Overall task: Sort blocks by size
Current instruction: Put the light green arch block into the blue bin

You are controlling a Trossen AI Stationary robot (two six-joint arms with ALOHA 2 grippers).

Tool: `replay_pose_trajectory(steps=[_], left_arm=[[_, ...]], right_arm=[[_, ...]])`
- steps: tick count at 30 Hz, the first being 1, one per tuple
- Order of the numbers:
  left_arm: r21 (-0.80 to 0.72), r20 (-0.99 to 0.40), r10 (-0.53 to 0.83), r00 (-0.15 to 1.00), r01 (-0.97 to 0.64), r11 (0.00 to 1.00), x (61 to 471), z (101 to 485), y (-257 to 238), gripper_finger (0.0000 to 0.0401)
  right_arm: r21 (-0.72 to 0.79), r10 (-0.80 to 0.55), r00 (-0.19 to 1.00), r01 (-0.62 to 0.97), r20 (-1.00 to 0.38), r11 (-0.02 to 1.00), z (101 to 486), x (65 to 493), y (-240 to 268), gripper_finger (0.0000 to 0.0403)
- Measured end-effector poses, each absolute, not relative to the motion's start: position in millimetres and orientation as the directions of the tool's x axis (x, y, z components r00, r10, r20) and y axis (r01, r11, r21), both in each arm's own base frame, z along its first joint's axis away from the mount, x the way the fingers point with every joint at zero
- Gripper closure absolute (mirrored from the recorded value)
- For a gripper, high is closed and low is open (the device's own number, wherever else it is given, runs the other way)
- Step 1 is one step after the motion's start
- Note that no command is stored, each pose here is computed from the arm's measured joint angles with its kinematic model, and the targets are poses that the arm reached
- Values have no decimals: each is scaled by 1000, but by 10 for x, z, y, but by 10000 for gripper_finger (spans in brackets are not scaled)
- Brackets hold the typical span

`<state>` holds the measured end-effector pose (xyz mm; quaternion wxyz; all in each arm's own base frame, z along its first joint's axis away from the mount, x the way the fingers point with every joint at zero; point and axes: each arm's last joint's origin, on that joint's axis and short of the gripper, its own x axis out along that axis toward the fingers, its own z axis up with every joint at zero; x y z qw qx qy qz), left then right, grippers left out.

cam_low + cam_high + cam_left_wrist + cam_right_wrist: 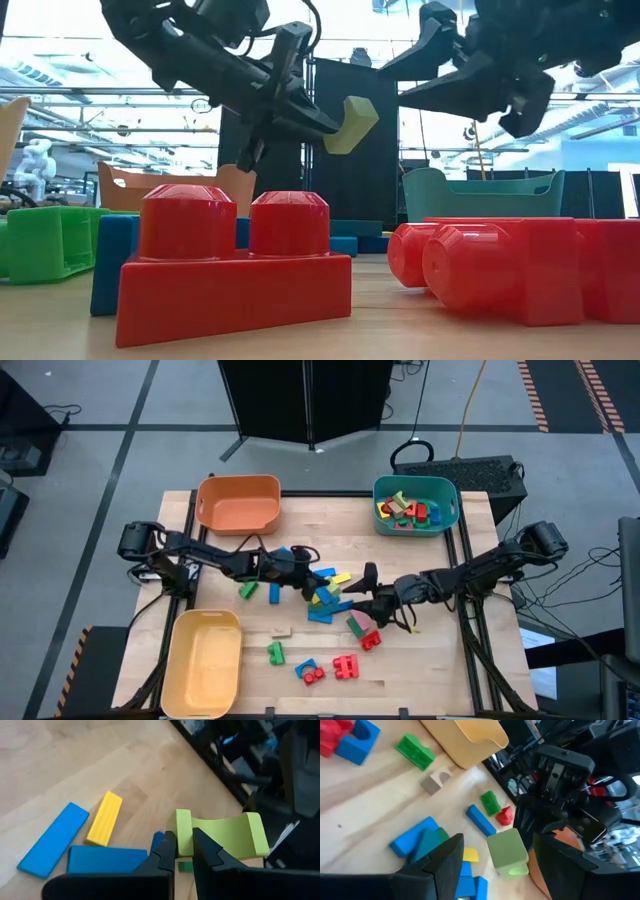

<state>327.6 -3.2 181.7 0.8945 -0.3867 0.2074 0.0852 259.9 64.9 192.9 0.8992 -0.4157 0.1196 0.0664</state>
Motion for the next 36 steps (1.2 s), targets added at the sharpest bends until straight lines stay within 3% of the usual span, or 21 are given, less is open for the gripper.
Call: replay_pose_trajectory(steps=[11,20,24,36], left_arm=[[-712,-416,-2,909,-325,623,3296,1853,87,384],[-729,-377,-24,926,-281,624,3364,1970,91,384],[-727,-385,-24,922,-288,623,3360,1962,90,384],[-719,-415,-32,909,-306,624,3348,1929,87,384]], right_arm=[[-806,-29,964,-204,-264,555,1935,2637,486,177],[-788,-59,970,-156,-237,595,1984,2684,333,177],[-770,-7,973,-179,-231,612,2033,2735,351,177],[-763,0,946,-262,-325,591,1897,2995,390,185]])
